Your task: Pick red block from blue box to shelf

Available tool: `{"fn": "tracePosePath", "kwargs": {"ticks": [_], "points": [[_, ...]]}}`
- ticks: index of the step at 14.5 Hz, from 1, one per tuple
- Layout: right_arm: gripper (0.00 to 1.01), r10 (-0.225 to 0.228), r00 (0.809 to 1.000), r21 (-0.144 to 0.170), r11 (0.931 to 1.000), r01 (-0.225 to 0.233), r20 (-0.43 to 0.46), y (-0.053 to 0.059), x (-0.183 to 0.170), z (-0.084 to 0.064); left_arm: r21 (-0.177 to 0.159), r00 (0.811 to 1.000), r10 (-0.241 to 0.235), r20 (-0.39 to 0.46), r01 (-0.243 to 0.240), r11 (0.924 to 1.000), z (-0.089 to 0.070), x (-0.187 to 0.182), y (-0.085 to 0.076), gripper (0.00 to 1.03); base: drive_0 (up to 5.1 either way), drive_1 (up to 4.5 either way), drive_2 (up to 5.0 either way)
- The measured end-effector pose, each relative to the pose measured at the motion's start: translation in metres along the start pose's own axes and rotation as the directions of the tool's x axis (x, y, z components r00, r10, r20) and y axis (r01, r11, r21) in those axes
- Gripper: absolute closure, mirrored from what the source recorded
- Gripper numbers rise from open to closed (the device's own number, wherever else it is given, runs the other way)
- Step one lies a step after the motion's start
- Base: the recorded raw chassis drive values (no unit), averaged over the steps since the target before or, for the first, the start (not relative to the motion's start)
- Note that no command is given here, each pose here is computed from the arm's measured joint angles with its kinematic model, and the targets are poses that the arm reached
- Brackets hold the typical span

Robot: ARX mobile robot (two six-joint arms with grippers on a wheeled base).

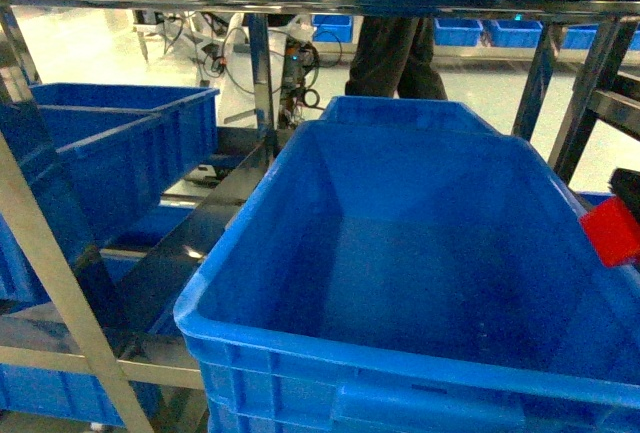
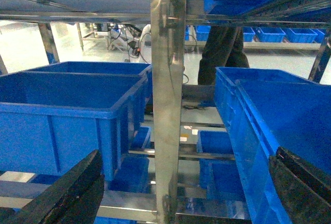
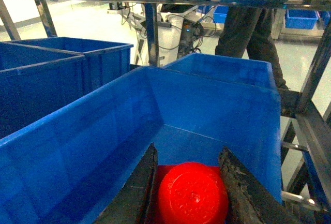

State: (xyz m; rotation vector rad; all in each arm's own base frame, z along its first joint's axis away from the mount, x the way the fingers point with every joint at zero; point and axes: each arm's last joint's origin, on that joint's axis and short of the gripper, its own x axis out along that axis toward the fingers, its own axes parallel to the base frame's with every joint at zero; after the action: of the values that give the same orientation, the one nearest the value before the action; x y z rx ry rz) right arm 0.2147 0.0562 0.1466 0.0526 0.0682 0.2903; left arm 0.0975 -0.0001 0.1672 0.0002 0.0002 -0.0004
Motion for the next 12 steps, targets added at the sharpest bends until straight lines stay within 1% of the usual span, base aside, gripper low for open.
{"fn": "tracePosePath", "kwargs": {"ticks": [1, 2, 3, 4, 5, 6, 7, 8, 9, 10, 11, 12], "points": [[0.75, 0.018, 1.0, -0.011, 0.9998, -0.018, 0.013, 0.003, 0.012, -0.004, 0.0, 1.0, 0.0, 0.0, 0.0, 1.0, 0.0, 0.0, 0.0, 0.05, 0.0, 0.0, 0.0], [0.59, 0.029, 1.0, -0.025, 0.9992, -0.03, -0.011, 0.005, 0.018, -0.012, 0.0, 1.0, 0.0, 0.0, 0.0, 1.0, 0.0, 0.0, 0.0, 0.05, 0.0, 0.0, 0.0], [0.5, 0.026, 0.999, -0.027, 0.9993, -0.027, -0.028, 0.004, 0.017, -0.014, 0.0, 1.0, 0.0, 0.0, 0.0, 1.0, 0.0, 0.0, 0.0, 0.05, 0.0, 0.0, 0.0], [0.39, 0.012, 1.0, -0.025, 0.9996, -0.013, -0.024, 0.001, 0.013, -0.015, 0.0, 1.0, 0.0, 0.0, 0.0, 1.0, 0.0, 0.0, 0.0, 0.05, 0.0, 0.0, 0.0], [0.25, -0.013, 1.0, -0.023, 0.9997, 0.012, -0.019, -0.006, 0.002, -0.014, 0.0, 1.0, 0.0, 0.0, 0.0, 1.0, 0.0, 0.0, 0.0, 0.05, 0.0, 0.0, 0.0], [0.12, -0.021, 1.0, -0.01, 0.9997, 0.021, -0.004, -0.011, -0.011, -0.009, 0.0, 1.0, 0.0, 0.0, 0.0, 1.0, 0.0, 0.0, 0.0, 0.05, 0.0, 0.0, 0.0], [0.03, -0.024, 1.0, -0.011, 0.9997, 0.024, 0.012, -0.012, -0.021, -0.003, 0.0, 1.0, 0.0, 0.0, 0.0, 1.0, 0.0, 0.0, 0.0, 0.05, 0.0, 0.0, 0.0], [0.02, -0.019, 0.999, -0.022, 0.9996, 0.02, 0.044, -0.012, -0.03, 0.006, 0.0, 1.0, 0.0, 0.0, 0.0, 1.0, 0.0, 0.0, 0.0, 0.05, 0.0, 0.0, 0.0], [0.04, -0.034, 0.995, -0.049, 0.9981, 0.039, 0.092, -0.014, -0.041, 0.016, 0.0, 1.0, 0.0, 0.0, 0.0, 1.0, 0.0, 0.0, 0.0, 0.05, 0.0, 0.0, 0.0], [0.03, -0.053, 0.988, -0.06, 0.9963, 0.062, 0.142, -0.017, -0.054, 0.028, 0.0, 1.0, 0.0, 0.0, 0.0, 1.0, 0.0, 0.0, 0.0, 0.05, 0.0, 0.0, 0.0], [0.03, -0.079, 0.981, -0.063, 0.9938, 0.091, 0.177, -0.022, -0.075, 0.037, 0.0, 1.0, 0.0, 0.0, 0.0, 1.0, 0.0, 0.0, 0.0, 0.05, 0.0, 0.0, 0.0], [0.03, -0.118, 0.973, -0.051, 0.9902, 0.13, 0.197, -0.027, -0.097, 0.038, 0.0, 1.0, 0.0, 0.0, 0.0, 1.0, 0.0, 0.0, 0.0, 0.05, 0.0, 0.0, 0.0]]}}
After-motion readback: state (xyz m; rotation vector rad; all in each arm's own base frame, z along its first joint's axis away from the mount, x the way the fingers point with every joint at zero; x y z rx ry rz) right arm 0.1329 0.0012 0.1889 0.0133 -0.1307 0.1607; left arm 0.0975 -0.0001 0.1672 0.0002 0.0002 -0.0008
